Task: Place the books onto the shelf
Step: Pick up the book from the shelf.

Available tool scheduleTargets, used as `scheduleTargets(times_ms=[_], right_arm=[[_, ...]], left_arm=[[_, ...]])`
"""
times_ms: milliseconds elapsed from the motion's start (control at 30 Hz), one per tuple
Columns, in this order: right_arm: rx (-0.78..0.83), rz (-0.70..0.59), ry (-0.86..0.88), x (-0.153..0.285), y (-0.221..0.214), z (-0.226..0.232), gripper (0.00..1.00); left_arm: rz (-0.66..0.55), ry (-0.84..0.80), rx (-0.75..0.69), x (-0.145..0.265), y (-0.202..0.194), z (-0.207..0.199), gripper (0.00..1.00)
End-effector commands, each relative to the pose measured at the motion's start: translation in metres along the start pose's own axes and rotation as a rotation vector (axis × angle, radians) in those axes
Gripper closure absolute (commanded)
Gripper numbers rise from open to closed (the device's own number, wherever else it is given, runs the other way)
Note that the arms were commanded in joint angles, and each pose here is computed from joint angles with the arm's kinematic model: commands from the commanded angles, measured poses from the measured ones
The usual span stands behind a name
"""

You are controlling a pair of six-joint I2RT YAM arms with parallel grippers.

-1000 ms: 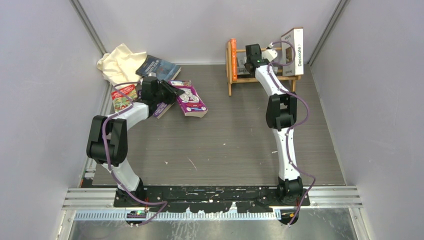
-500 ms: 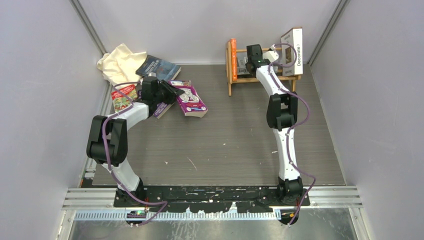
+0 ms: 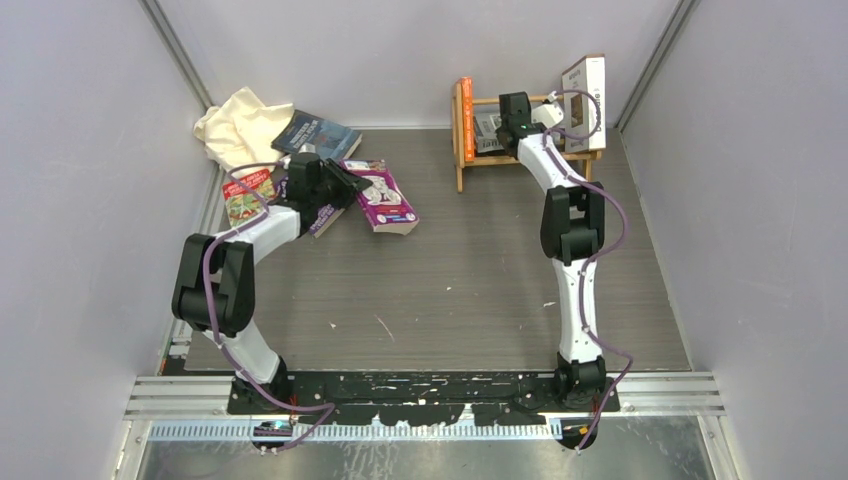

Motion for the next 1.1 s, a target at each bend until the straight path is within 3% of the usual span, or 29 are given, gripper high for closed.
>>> scheduleTargets(times_ms=[0, 1067], right_arm=[[0.017, -0.078, 0.068, 0.036, 0.040, 0.019, 0.99], [0.024, -0.102, 0.152, 0.098, 0.058, 0.032, 0.99]], left_arm=[[-0.064, -0.169, -0.050, 0.023, 0.009, -0.053, 1.00], [-0.053, -0.177, -0.090, 0.031, -0.014, -0.069, 1.00]])
Point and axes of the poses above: each gripper's point midway between its finger pads, its own x axis back along the fingers, its own z axis along the line the jaws close on, y = z × x, the point moved 5 cm from there along x, back along the fingers, and after that the axes turned 4 degrees about x, right-handed, at the moved point
